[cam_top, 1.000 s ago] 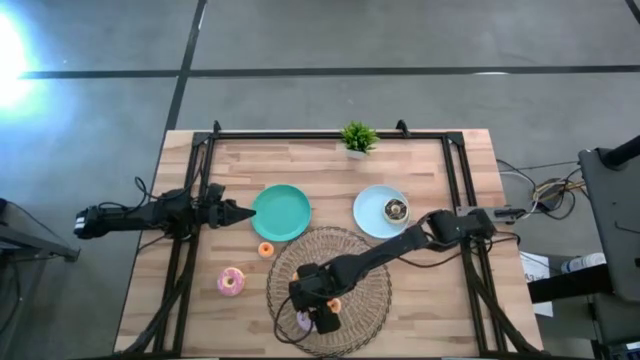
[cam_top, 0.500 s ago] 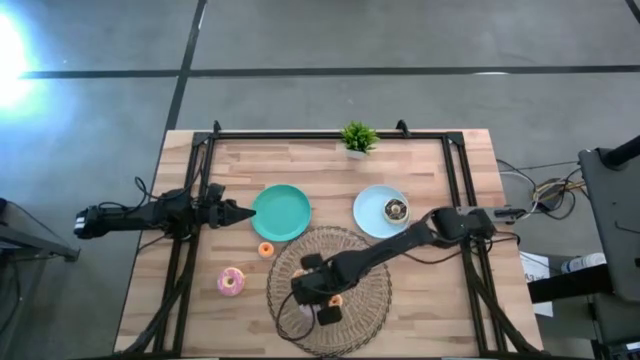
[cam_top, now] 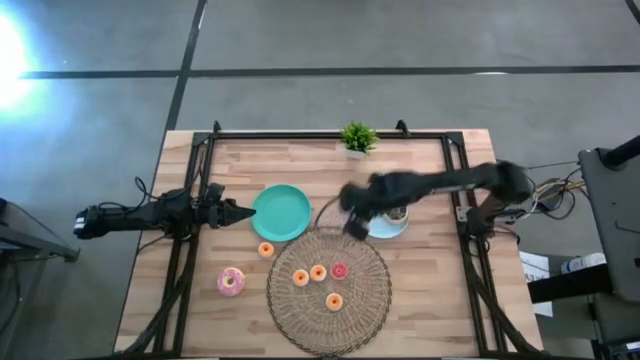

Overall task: Pick & Place donuts
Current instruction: Put the big purple doughnut on the light blue plate, then put the big pink doughnut on the light blue plate

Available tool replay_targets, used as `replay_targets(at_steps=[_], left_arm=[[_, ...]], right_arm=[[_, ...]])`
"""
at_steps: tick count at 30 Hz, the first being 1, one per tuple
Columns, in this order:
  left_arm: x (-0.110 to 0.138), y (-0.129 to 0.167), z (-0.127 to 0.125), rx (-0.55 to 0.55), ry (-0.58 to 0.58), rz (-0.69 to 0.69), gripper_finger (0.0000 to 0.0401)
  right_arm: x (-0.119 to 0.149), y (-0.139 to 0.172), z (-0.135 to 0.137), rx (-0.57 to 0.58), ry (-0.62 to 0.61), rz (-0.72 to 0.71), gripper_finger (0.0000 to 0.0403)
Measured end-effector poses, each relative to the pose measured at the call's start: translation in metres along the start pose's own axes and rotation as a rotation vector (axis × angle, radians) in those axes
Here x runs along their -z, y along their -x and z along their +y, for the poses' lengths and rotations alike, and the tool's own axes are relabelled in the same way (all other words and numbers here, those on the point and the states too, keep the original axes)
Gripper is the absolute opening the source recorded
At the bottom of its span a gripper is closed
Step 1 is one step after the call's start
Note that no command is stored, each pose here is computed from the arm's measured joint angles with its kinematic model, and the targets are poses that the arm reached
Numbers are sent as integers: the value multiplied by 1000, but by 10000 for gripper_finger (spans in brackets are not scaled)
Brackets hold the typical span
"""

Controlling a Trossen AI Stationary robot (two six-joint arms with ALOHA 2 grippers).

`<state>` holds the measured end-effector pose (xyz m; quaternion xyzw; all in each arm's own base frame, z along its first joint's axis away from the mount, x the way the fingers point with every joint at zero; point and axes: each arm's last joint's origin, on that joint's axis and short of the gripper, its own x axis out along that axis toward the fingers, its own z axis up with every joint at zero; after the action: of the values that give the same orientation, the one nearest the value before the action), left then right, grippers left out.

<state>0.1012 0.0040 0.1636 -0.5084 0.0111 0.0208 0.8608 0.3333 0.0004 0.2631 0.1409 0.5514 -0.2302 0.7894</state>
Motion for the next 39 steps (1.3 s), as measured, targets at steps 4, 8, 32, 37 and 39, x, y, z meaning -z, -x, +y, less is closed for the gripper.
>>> replay_targets(at_steps=[4, 8, 32, 37, 39], left_arm=[[0, 0, 0, -7, 0, -13, 124], [0, 0, 0, -7, 33, -15, 124], [-2, 0, 0, -15, 69, -47, 124], [-2, 0, 0, -15, 69, -47, 124], [-2, 0, 0, -15, 69, -47, 124]], right_arm=[[11, -15, -43, -2, -173, 5, 22], [21, -37, -66, 1, -219, 39, 22], [30, -74, -98, 78, -80, 156, 191], [23, -51, -95, 95, 56, 81, 226], [21, -45, -93, 94, 73, 85, 232]])
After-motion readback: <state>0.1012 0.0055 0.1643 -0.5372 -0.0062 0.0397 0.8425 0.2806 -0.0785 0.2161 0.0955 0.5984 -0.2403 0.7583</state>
